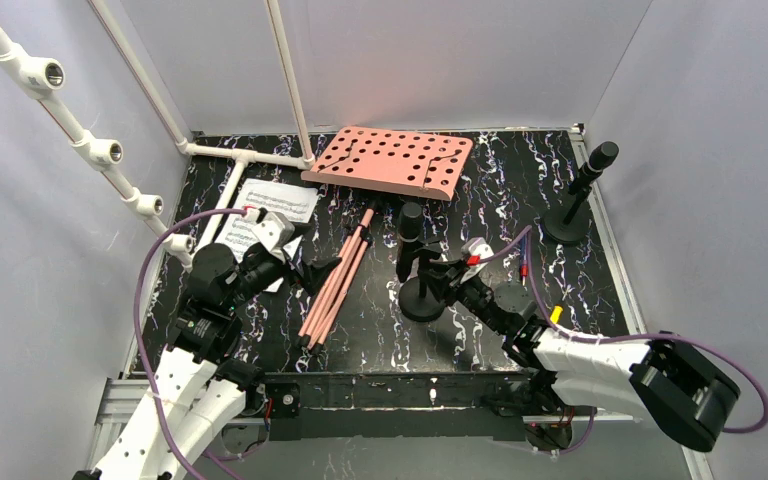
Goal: Pack up the instrument practice props
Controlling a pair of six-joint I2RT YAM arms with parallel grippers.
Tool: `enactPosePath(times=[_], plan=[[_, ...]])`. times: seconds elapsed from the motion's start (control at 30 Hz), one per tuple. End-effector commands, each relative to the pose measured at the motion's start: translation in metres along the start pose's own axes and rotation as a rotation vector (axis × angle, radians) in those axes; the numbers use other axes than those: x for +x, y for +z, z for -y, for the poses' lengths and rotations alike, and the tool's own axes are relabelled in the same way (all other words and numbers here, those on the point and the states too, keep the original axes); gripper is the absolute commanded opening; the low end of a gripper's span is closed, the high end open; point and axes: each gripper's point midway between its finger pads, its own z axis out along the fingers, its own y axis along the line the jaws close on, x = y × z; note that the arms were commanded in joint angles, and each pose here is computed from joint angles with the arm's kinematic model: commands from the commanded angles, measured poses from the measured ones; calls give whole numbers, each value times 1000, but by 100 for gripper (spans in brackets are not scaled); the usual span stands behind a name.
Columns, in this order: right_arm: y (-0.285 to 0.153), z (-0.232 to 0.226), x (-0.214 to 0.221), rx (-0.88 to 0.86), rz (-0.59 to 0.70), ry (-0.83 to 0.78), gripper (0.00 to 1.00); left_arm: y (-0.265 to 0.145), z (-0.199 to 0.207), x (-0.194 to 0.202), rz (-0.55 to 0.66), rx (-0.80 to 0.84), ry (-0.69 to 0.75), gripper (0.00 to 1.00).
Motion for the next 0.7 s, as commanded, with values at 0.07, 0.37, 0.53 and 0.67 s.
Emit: enactPosePath(times=[0.07, 0.37, 0.53, 0.67], plan=[[11, -26, -55, 12, 266, 52, 12, 11, 43, 3, -6, 267, -31, 90], [24, -54, -25, 15, 168, 140, 24, 14, 62, 15, -34, 349, -18, 89], [26, -67, -16, 15, 123, 171, 36, 16, 63, 18, -42, 354, -18, 89], [28, -68, 0, 45, -2, 166, 48, 16, 62, 17, -42, 349, -18, 89]])
